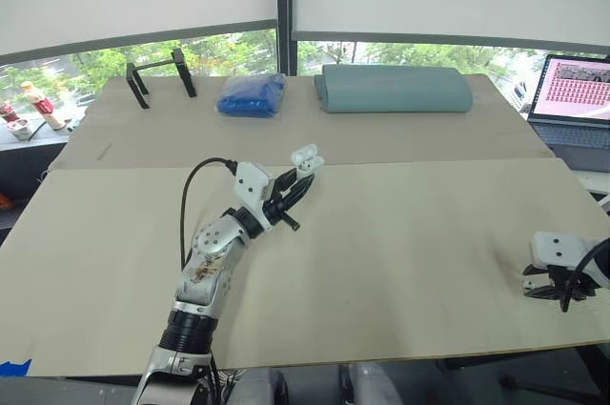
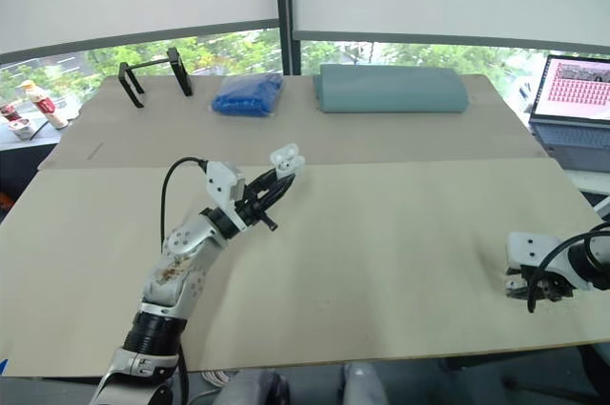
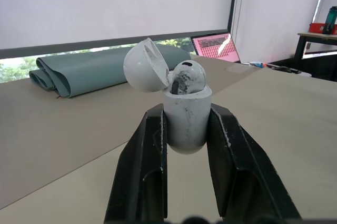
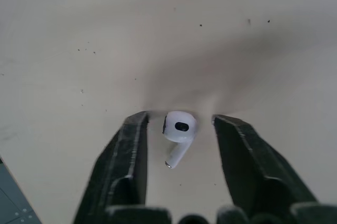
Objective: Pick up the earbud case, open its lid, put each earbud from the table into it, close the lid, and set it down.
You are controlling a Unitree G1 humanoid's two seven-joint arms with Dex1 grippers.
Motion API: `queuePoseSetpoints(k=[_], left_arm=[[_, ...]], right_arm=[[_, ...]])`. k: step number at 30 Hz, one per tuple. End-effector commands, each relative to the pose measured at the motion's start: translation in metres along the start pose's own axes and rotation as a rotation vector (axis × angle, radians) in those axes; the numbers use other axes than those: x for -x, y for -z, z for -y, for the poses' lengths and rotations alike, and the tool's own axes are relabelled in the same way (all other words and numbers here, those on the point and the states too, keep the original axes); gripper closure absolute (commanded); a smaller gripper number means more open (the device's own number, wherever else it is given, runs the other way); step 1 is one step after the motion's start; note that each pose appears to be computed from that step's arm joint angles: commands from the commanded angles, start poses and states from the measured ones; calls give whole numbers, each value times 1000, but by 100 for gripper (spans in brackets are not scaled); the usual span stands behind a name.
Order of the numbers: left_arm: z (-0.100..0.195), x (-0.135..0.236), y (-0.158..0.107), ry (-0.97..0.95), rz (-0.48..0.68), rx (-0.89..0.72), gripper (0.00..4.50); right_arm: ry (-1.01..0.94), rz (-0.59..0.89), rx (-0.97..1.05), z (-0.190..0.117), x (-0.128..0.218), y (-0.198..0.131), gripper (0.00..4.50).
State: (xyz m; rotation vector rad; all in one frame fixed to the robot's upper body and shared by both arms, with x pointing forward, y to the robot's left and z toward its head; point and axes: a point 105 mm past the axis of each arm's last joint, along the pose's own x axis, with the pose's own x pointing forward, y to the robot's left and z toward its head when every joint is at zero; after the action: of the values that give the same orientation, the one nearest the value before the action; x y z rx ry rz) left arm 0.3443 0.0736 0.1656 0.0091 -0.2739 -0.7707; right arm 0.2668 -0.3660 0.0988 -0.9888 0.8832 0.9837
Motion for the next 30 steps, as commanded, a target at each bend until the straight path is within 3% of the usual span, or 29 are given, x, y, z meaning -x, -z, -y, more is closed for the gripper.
queuePoseSetpoints(k=[1, 3, 7, 9, 13, 16, 19, 24, 30], left_arm=[[8, -3, -15, 25, 51, -20, 394], [9, -3, -14, 28, 51, -18, 394], [11, -4, -13, 39, 55, -14, 394], [12, -5, -14, 49, 58, -13, 394], [15, -7, -14, 83, 66, -1, 394], [15, -11, -17, 105, 75, 26, 394], [15, -13, -22, 135, 83, 47, 394], [14, -17, -31, 195, 89, 49, 394], [13, -24, -41, 237, 100, 44, 394]], right_arm=[[9, 21, 7, 2, -3, -5, 371], [6, 31, 20, 3, -2, -8, 416], [30, 93, 26, 10, 3, -24, 416], [54, 211, 5, 20, 8, -54, 416], [143, 614, -43, 37, 31, -150, 416], [288, 1009, -172, 52, 67, -233, 416], [364, 1257, -324, 51, 90, -284, 416], [389, 1404, -434, 32, 92, -327, 416], [435, 1385, -454, 25, 75, -337, 416]])
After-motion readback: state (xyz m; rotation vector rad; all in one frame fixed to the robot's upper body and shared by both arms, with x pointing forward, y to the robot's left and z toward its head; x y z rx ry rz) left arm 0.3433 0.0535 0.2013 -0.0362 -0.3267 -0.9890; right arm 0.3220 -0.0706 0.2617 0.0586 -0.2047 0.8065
